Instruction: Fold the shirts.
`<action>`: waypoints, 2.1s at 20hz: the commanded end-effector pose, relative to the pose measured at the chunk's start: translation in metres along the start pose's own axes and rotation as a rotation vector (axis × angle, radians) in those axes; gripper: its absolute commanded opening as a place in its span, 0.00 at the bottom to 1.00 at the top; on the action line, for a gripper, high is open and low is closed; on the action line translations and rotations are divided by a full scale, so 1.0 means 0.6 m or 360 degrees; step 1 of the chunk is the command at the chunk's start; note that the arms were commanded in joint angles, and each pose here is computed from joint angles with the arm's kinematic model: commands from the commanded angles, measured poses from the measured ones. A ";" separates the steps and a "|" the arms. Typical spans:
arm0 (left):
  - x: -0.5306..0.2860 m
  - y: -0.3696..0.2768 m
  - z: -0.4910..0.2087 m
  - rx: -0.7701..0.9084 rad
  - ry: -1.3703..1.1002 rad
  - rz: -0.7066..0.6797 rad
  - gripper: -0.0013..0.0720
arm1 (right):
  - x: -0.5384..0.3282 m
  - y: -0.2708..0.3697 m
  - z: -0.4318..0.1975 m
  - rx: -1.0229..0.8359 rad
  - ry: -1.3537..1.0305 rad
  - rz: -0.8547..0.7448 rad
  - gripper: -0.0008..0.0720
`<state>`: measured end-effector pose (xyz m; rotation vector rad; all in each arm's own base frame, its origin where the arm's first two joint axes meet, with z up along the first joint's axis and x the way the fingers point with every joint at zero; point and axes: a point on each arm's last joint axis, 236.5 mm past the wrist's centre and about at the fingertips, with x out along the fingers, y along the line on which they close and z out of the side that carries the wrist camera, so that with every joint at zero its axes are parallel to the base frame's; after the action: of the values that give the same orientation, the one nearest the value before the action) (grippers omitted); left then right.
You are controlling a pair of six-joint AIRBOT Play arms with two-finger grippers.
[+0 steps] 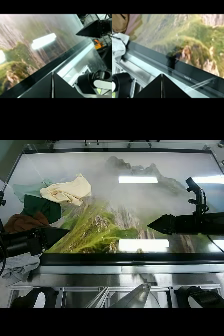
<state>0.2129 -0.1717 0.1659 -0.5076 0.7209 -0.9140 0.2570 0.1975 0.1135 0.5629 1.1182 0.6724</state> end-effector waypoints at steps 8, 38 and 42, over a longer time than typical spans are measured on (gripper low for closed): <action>0.002 0.005 -0.004 -0.0017 0.0000 0.0002 0.04 | 0.001 -0.001 -0.002 0.0005 0.0007 0.0000 0.05; -0.001 0.026 0.056 -0.0028 -0.0242 0.0089 0.03 | 0.016 -0.006 0.054 0.0087 -0.0166 0.0039 0.05; -0.017 0.061 0.119 -0.0029 -0.0502 0.0242 0.03 | 0.043 -0.043 0.069 0.0065 -0.0154 -0.0023 0.05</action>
<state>0.2540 -0.1563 0.1808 -0.5667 0.5738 -0.7799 0.2960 0.1977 0.1054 0.6282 1.0485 0.6182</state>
